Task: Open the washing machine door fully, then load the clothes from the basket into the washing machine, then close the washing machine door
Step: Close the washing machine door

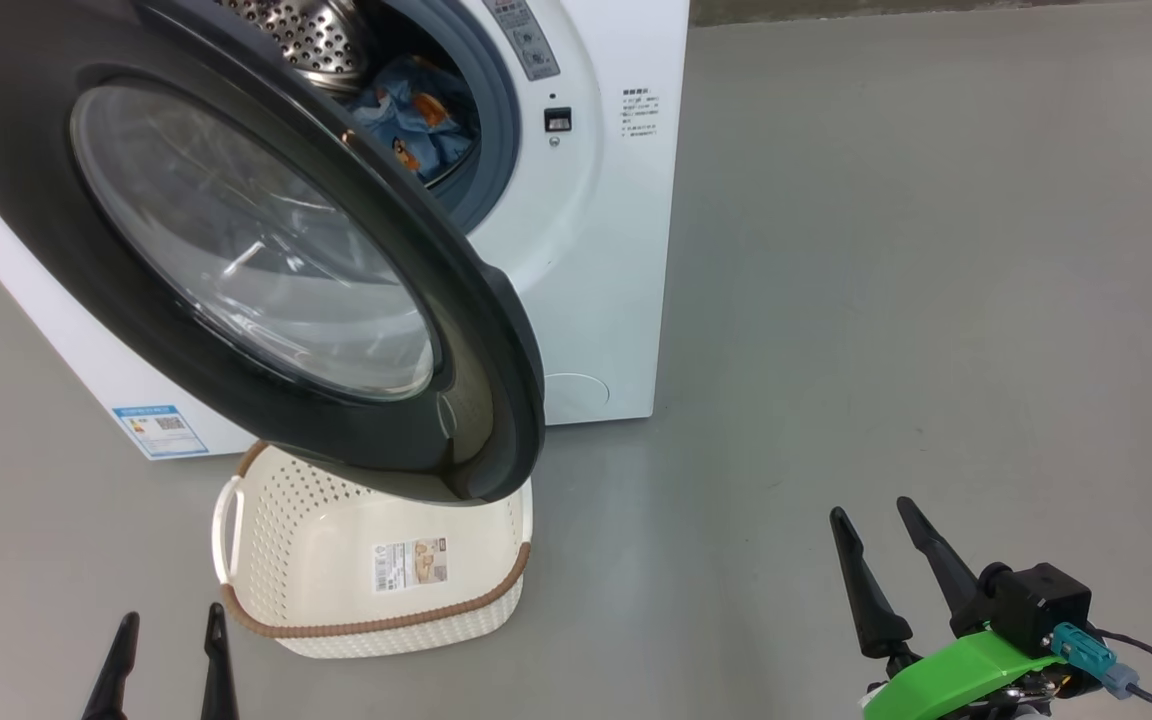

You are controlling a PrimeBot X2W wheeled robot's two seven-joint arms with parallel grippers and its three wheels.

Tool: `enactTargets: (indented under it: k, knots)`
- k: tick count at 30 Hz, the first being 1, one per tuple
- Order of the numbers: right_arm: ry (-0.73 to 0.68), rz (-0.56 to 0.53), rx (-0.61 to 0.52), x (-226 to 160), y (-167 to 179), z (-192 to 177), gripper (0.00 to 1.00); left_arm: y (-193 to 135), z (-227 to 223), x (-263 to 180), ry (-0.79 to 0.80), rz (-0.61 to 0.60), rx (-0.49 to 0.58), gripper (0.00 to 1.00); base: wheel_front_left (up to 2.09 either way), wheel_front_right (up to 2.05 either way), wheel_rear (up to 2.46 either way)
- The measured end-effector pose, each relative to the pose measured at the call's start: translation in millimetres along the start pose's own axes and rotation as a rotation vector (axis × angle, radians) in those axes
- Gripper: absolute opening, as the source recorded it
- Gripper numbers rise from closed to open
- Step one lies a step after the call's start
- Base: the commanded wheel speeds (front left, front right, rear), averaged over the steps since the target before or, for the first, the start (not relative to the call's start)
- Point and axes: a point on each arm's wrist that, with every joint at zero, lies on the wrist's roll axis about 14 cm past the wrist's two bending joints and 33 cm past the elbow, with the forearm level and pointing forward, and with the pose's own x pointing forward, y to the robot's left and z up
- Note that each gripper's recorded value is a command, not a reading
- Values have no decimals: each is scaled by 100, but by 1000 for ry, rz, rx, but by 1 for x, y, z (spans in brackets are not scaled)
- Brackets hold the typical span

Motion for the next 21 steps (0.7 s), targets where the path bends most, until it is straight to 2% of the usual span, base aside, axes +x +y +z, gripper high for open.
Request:
enactTargets:
  k: [4,5,6,7,10,13,21]
  knots:
    - [1,-1,1,0,0,0,100,0,0,0,-1,0,-2,100,0,0,0]
    - [0,-4,2,0,-1,0,75,0,0,0,-1,0,-2,100,0,0,0]
    - [-1,-8,2,0,-2,0,25,0,0,0,-2,0,-2,100,0,0,0]
    - [-2,-11,2,0,-3,1,0,0,1,0,-2,0,-2,100,0,0,0]
    - [-31,-23,2,2,-7,10,0,0,1,0,-3,2,-3,100,0,0,0]
    - [-119,-6,-1,7,-2,38,0,1,1,0,-3,5,-4,100,0,0,0]
    - [-355,146,-2,10,46,112,0,2,0,1,-2,11,-23,100,0,0,0]
